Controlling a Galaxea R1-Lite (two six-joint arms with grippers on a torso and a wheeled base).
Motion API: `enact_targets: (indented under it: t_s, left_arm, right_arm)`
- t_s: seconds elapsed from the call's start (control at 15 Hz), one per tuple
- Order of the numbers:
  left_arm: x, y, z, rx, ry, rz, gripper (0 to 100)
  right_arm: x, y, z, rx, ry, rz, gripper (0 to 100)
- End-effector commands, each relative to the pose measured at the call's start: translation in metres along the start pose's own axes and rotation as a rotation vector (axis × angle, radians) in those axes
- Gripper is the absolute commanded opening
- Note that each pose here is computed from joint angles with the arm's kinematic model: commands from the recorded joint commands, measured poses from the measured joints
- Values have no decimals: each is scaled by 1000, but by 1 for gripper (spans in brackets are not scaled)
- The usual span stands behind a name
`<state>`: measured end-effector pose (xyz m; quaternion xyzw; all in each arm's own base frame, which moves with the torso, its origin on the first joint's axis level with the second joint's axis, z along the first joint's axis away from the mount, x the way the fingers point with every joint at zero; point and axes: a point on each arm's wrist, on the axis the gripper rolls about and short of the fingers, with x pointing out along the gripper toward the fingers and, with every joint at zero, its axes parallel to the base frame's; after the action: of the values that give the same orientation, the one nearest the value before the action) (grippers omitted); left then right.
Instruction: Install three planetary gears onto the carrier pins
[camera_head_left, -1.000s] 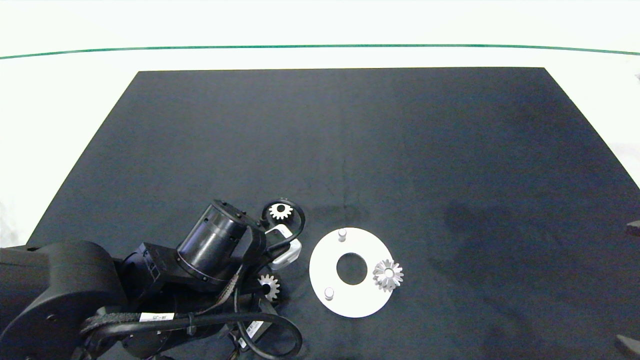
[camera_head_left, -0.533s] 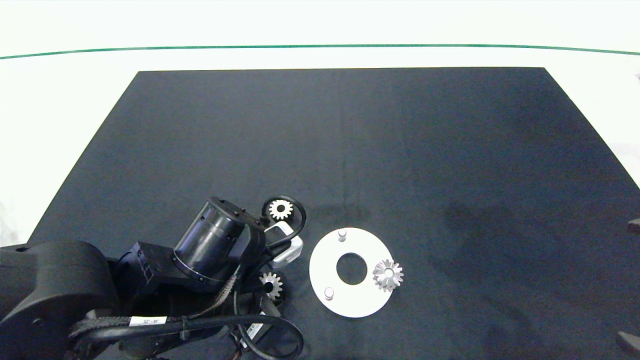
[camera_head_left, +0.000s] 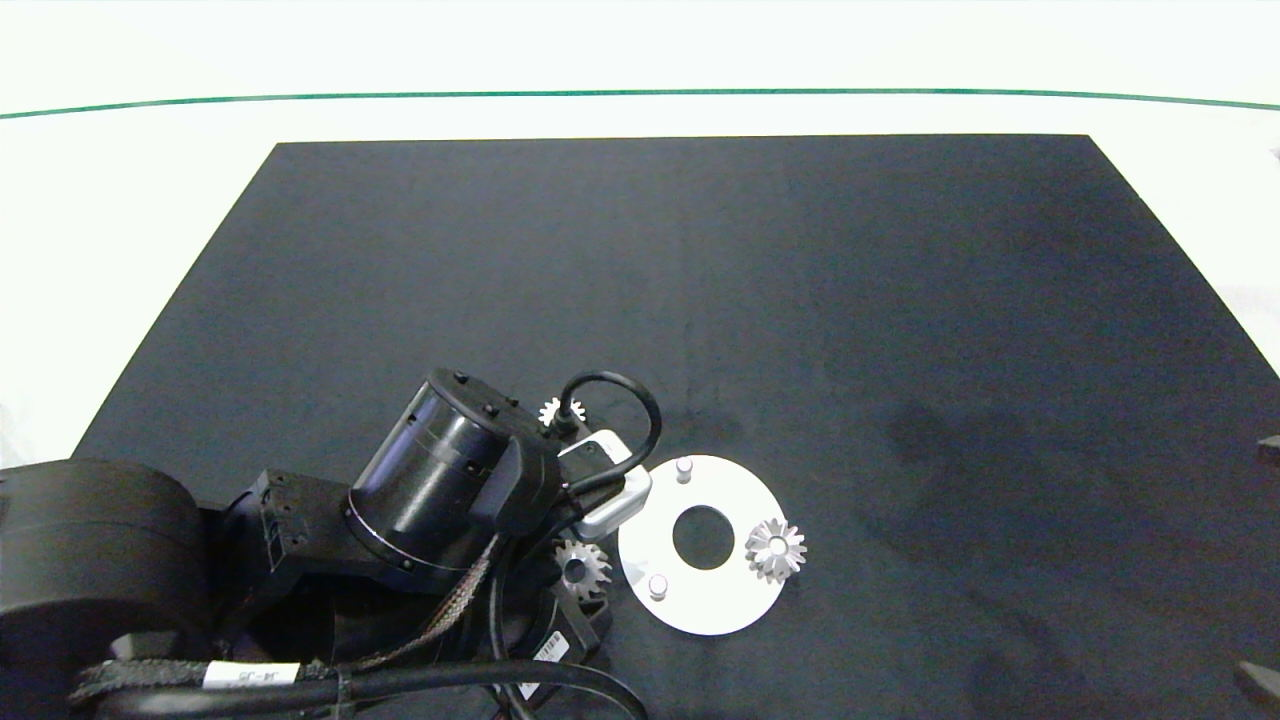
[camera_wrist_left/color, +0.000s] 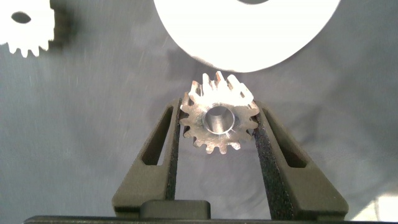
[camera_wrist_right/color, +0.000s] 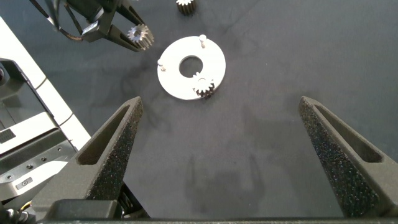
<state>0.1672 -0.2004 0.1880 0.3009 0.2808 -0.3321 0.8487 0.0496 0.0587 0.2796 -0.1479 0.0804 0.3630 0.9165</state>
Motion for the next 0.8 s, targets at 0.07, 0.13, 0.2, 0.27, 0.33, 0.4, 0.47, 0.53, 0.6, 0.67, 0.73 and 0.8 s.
enact_targets:
  t_s: [0.07, 0.13, 0.2, 0.27, 0.33, 0.4, 0.47, 0.53, 0.6, 0.67, 0.73, 0.8]
  left_arm:
    - [2, -11, 12, 36, -20, -28, 22]
    - [7, -14, 14, 45, -13, -35, 22]
    - [11, -15, 16, 57, -9, -36, 22]
    - [17, -16, 18, 73, 2, -38, 22]
    - [22, -17, 20, 75, 5, -39, 22]
    - [26, -18, 23, 79, 9, -41, 22]
    - [30, -19, 24, 81, 12, -42, 22]
    - [34, -20, 26, 81, 16, -42, 22]
    - [36, -20, 25, 83, 24, -43, 22]
    - [37, -21, 25, 84, 25, -44, 22]
    - [36, -21, 25, 85, 26, -45, 22]
    - [35, -22, 25, 85, 24, -47, 22]
  right_arm:
    - [0, 0, 0, -2, 2, -3, 100]
    - [0, 0, 0, -2, 2, -3, 100]
    - [0, 0, 0, -2, 2, -3, 100]
    - [0, 0, 0, -2, 2, -3, 100]
    - [0, 0, 0, -2, 2, -3, 100]
    - [0, 0, 0, -2, 3, -3, 100]
    - [0, 0, 0, -2, 2, -3, 100]
    - [0, 0, 0, -2, 2, -3, 100]
    - [0, 0, 0, -2, 2, -3, 100]
    - [0, 0, 0, -2, 2, -3, 100]
    - [0, 0, 0, -2, 2, -3, 100]
    - [0, 0, 0, -2, 2, -3, 100]
